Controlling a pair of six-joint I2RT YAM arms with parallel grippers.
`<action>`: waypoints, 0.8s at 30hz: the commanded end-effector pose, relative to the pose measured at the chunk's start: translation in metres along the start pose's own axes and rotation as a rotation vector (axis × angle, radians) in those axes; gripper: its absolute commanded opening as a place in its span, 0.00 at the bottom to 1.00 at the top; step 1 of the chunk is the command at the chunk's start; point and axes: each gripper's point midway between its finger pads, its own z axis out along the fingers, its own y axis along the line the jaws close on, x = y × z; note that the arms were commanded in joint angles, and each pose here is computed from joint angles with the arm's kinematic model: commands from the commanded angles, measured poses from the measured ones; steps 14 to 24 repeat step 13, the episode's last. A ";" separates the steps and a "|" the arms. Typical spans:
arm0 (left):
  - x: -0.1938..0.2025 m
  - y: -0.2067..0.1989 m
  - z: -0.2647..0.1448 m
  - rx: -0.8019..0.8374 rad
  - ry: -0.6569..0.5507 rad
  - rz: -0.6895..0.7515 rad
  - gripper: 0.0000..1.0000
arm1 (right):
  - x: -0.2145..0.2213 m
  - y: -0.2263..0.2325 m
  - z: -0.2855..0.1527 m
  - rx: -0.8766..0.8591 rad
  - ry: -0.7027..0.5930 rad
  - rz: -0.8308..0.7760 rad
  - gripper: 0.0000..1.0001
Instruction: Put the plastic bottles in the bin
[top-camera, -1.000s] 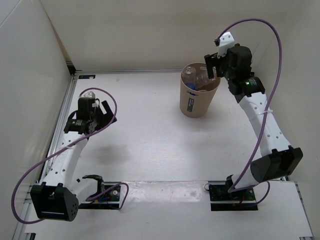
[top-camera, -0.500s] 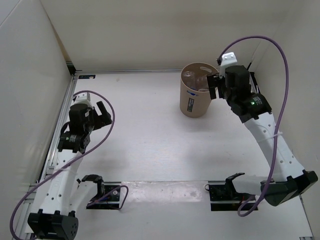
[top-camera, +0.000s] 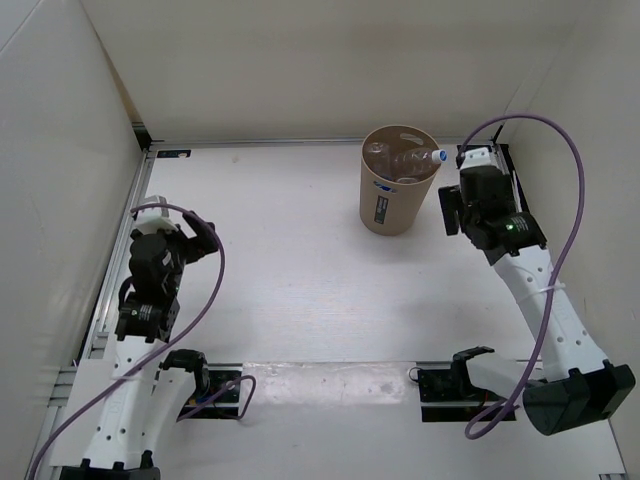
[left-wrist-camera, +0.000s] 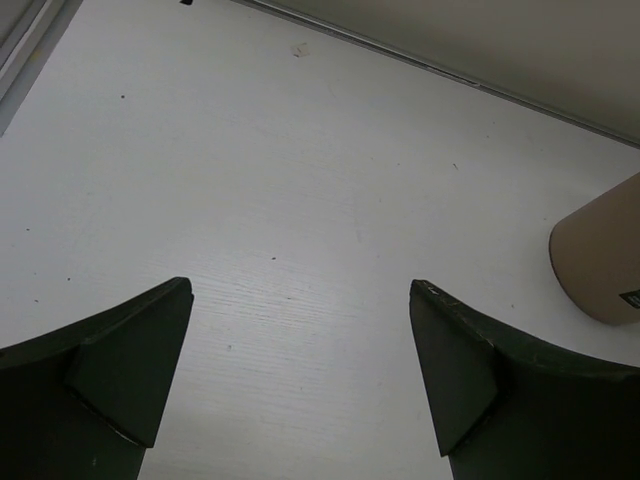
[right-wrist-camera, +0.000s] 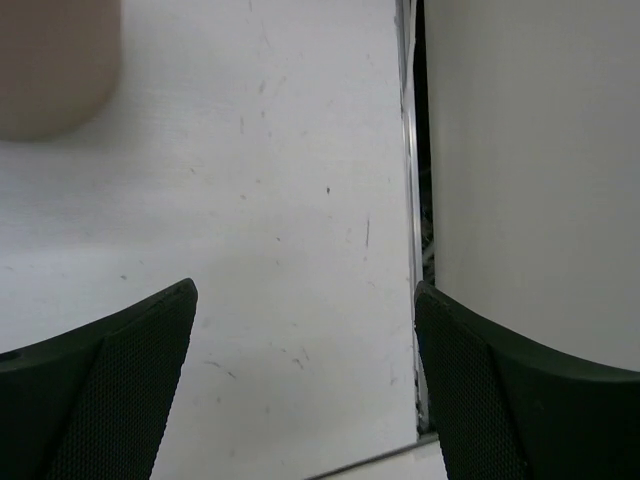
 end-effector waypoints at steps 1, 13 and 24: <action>0.000 0.011 0.005 -0.051 -0.028 0.001 1.00 | 0.013 -0.022 0.009 0.116 0.001 -0.056 0.90; 0.022 0.001 0.015 0.131 -0.149 0.312 1.00 | 0.033 -0.016 0.026 0.081 0.042 -0.032 0.90; 0.022 0.001 0.015 0.131 -0.149 0.312 1.00 | 0.033 -0.016 0.026 0.081 0.042 -0.032 0.90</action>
